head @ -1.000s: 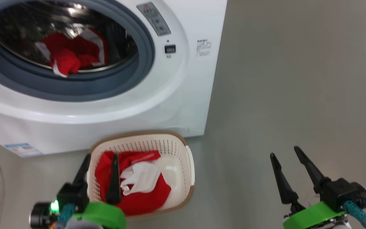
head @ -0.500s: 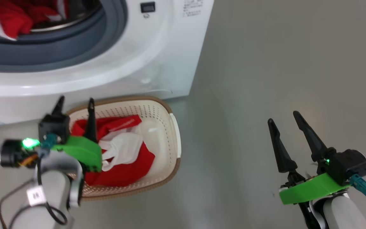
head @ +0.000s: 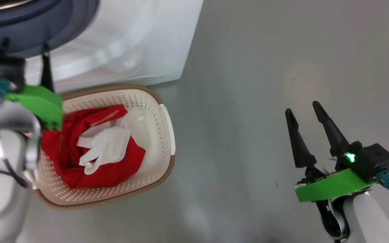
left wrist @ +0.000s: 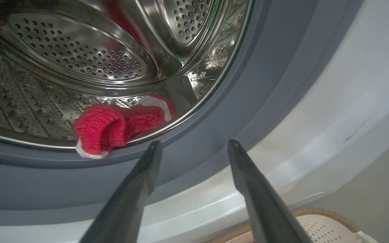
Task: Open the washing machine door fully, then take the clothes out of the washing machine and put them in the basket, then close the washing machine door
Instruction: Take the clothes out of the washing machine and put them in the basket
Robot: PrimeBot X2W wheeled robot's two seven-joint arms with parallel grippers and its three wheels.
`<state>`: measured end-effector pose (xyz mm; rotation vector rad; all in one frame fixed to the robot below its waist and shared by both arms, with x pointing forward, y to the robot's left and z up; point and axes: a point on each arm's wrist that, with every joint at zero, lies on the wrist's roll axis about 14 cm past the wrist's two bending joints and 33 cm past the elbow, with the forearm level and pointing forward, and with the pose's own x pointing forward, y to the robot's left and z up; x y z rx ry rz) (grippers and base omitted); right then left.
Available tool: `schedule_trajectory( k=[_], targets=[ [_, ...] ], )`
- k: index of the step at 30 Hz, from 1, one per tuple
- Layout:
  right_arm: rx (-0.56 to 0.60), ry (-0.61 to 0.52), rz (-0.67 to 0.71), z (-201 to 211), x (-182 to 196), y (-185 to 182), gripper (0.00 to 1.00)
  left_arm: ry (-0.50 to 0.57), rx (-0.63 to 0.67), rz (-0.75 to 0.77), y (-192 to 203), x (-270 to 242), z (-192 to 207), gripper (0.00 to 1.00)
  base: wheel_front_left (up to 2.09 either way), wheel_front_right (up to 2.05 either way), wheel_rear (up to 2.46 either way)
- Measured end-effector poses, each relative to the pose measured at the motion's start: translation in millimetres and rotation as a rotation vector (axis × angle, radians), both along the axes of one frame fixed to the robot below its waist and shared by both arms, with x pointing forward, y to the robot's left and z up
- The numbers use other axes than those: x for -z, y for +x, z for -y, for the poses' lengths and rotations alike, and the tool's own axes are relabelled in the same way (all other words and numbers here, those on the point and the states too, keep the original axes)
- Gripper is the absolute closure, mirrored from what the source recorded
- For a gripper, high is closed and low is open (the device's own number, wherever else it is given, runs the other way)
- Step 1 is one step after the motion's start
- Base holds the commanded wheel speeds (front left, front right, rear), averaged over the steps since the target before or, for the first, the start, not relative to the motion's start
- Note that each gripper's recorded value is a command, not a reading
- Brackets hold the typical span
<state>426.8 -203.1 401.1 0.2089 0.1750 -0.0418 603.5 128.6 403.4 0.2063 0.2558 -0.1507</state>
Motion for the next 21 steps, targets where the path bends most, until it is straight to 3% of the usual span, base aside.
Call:
schedule_trajectory(
  k=[21],
  targets=[
    [0.065, 0.074, -0.033, 14, 12, 0, 0.00, 0.153, -0.071, -0.039, 92, -17, -40, 0.00, 0.00, 0.00, 0.00]
  ],
)
